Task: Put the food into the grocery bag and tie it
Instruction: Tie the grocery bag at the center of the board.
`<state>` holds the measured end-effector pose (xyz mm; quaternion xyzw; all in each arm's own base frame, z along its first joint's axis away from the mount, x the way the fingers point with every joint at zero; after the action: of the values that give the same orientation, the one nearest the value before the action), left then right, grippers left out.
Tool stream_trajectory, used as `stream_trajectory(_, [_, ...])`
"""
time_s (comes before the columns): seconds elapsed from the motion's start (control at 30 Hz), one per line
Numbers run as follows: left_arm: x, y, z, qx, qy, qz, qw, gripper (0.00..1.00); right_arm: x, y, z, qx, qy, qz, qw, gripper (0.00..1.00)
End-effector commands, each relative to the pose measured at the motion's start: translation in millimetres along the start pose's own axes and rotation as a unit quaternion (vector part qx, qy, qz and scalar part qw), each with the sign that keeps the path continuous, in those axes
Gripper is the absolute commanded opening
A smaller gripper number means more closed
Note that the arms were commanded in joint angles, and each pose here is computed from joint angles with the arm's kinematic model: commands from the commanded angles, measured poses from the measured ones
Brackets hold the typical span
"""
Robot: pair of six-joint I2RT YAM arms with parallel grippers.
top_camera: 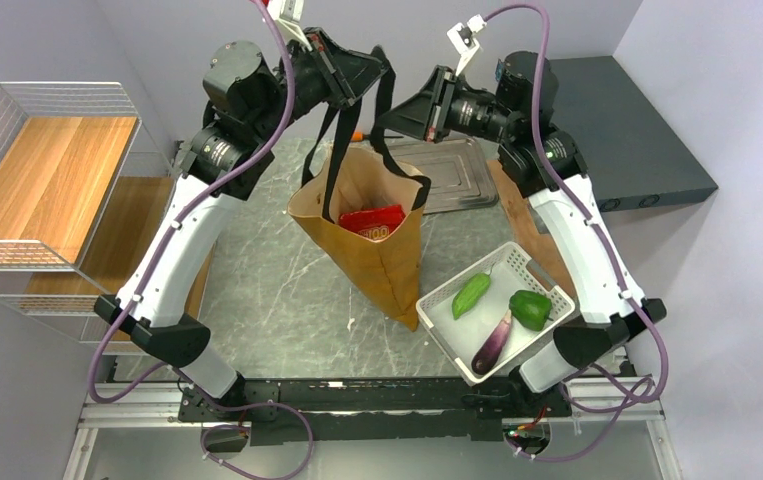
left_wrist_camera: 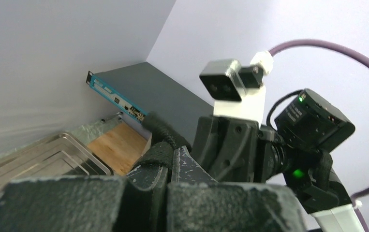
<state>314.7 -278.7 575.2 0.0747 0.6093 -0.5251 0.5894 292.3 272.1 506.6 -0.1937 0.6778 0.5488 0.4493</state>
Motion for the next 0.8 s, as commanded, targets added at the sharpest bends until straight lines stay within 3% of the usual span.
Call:
stream_trajectory(0.0, [-53.3,-44.0,-19.9,0.060,-0.096,0.043,0.993,0.00,9.5,32.9,-23.0,-0.033,0.011,0.005,0.999,0.48])
stream_trajectory(0.1, [-56.5,-46.4,-19.7,0.065,-0.102,0.042,0.992,0.00,16.5,25.7,-24.5,-0.013,0.020,0.014,1.000,0.97])
stream_trajectory(0.13, [-57.3,-47.7,-19.5,0.067,-0.103,0.042,0.992,0.00,17.8,21.8,-25.2,0.000,0.021,0.013,1.000,0.99])
stream_trajectory(0.47, [-58.0,-50.4,-18.7,0.075,-0.103,0.036,0.991,0.00,7.2,-22.8,-26.8,0.133,-0.012,-0.021,0.991,1.00])
stream_trajectory(0.7, [-58.5,-51.0,-17.8,0.077,-0.104,0.033,0.991,0.00,5.9,-29.6,-10.7,0.111,-0.010,-0.017,0.994,1.00])
stream_trajectory(0.77, [-58.3,-50.9,-17.8,0.076,-0.104,0.034,0.991,0.00,2.5,-26.9,-6.8,0.097,-0.012,-0.017,0.995,0.91])
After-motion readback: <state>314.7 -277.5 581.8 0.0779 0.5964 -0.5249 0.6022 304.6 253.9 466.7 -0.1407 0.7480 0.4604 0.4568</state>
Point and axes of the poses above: each gripper's point midway between its finger pads, its own z axis out along the fingers, its own y axis along the line the jaws close on, x = y × z, the point moved 3 cm from there along -z, back along the fingers, and after that the axes turned 4 degrees about -z, right-handed, at the moved point
